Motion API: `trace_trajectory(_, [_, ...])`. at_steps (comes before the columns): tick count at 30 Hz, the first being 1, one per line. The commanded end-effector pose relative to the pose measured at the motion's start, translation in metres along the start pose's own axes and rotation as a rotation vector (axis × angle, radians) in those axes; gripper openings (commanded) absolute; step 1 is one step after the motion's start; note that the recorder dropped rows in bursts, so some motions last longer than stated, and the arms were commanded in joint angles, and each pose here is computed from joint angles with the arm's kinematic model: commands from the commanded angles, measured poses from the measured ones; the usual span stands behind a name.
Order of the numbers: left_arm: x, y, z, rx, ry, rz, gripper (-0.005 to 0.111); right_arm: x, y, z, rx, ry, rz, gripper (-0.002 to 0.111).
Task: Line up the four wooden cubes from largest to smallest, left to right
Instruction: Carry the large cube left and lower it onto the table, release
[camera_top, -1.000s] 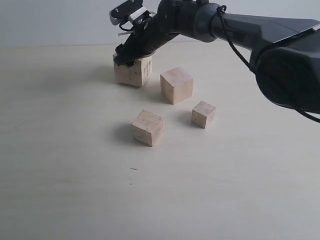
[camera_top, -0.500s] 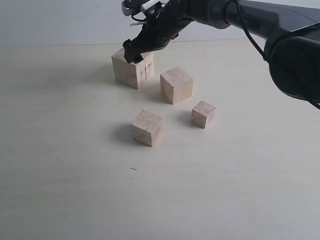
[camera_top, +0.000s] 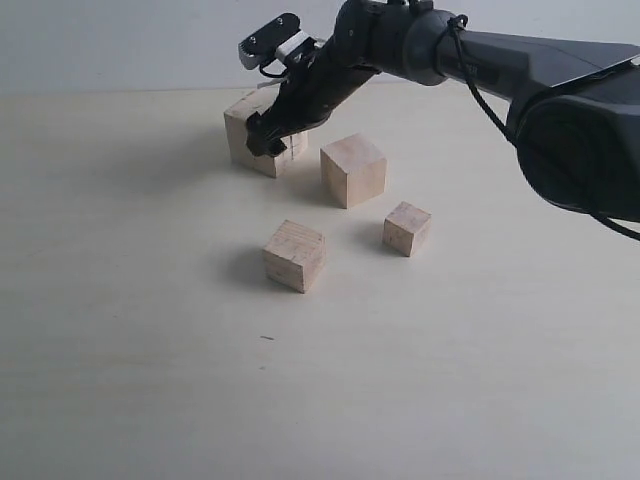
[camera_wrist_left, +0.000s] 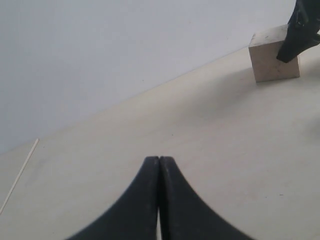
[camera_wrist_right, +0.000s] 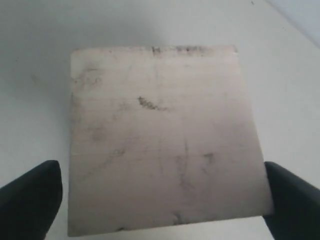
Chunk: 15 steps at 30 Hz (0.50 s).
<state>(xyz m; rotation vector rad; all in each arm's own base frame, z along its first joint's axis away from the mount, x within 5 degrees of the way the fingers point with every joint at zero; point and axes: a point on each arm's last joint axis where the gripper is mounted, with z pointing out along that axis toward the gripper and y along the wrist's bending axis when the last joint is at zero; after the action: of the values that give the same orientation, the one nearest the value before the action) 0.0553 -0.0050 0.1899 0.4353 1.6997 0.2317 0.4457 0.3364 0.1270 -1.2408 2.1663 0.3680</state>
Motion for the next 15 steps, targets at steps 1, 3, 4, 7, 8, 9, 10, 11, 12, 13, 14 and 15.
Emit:
trace_trajectory(1, [0.0, 0.0, 0.0, -0.002, -0.008, -0.009, 0.0, -0.001, -0.002, 0.001, 0.011, -0.02, -0.062, 0.075])
trace_trajectory(3, [0.0, 0.0, 0.0, -0.002, -0.008, -0.009, 0.0, -0.002, -0.002, 0.001, 0.018, -0.03, -0.06, 0.052])
trace_trajectory(4, [0.0, 0.0, 0.0, -0.002, -0.008, -0.009, 0.0, -0.002, -0.002, 0.001, 0.017, -0.033, -0.056, 0.04])
trace_trajectory(7, [0.0, 0.0, 0.0, -0.002, -0.008, -0.009, 0.0, -0.002, -0.001, 0.0, 0.005, -0.023, -0.056, 0.005])
trace_trajectory(8, [0.0, 0.0, 0.0, -0.002, -0.008, -0.009, 0.0, -0.004, 0.0, -0.005, -0.011, -0.011, -0.066, 0.0])
trace_trajectory(9, [0.0, 0.0, 0.0, -0.002, -0.008, -0.009, 0.0, -0.007, 0.003, -0.01, -0.026, -0.002, -0.09, 0.0])
trace_trajectory(10, [0.0, 0.0, 0.0, -0.002, -0.008, -0.009, 0.0, -0.012, 0.011, -0.019, -0.068, 0.019, -0.152, 0.0])
trace_trajectory(11, [0.0, 0.0, 0.0, -0.002, -0.008, -0.009, 0.0, -0.015, 0.019, -0.025, -0.109, 0.034, -0.192, 0.0])
trace_trajectory(12, [0.0, 0.0, 0.0, -0.002, -0.008, -0.009, 0.0, -0.017, 0.026, -0.028, -0.144, 0.043, -0.226, 0.0])
trace_trajectory(13, [0.0, 0.0, 0.0, -0.002, -0.008, -0.009, 0.0, -0.019, 0.034, -0.032, -0.184, 0.05, -0.257, 0.0])
trace_trajectory(14, [0.0, 0.0, 0.0, -0.002, -0.008, -0.009, 0.0, -0.02, 0.044, -0.034, -0.232, 0.061, -0.288, 0.0])
trace_trajectory(15, [0.0, 0.0, 0.0, -0.002, -0.008, -0.009, 0.0, -0.02, 0.054, -0.034, -0.277, 0.074, -0.31, 0.0])
